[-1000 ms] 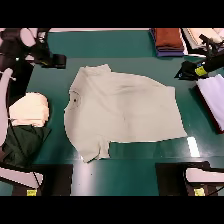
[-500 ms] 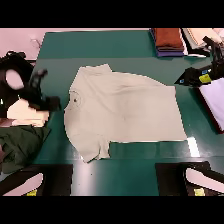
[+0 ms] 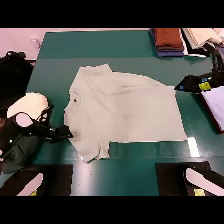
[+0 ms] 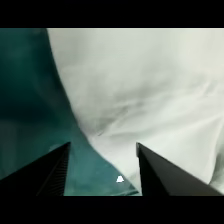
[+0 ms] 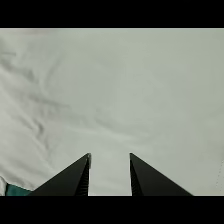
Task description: Fold the shirts.
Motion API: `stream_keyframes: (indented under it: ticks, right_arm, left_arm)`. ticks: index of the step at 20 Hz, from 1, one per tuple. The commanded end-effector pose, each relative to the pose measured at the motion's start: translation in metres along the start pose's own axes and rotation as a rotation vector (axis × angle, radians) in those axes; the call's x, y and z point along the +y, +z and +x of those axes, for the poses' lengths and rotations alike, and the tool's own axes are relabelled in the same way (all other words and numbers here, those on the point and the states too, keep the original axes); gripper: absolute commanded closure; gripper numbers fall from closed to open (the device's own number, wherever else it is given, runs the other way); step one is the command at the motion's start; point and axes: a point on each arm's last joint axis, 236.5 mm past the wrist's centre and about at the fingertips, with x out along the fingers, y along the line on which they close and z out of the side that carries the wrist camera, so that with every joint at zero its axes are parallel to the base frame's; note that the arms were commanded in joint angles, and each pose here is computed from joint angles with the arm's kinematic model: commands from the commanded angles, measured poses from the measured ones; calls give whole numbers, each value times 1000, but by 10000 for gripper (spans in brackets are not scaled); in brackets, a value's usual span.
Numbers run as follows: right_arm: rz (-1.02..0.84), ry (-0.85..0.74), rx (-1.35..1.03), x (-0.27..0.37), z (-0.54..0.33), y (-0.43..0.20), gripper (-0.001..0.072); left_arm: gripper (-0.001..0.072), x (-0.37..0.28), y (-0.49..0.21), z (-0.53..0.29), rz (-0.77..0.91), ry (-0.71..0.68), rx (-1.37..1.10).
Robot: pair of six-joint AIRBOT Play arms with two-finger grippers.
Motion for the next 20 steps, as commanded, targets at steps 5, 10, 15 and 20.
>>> stream_keyframes:
  ticks: [5, 10, 15, 20]
  right_arm:
    - [-16, -3, 13, -1, 0, -4, 418]
    - [155, -75, 168, -68, 6, -61, 418]
    - [575, -144, 319, -161, 20, -177, 233]
    - [823, -54, 323, -163, 45, -230, 288]
  left_arm:
    - [230, -12, 21, 8, -79, -91, -117]
    - [686, -29, 22, -10, 51, -101, -89]
    - [686, -53, 51, -43, 151, -114, -178]
    - [686, -54, 53, -46, 179, -108, -187]
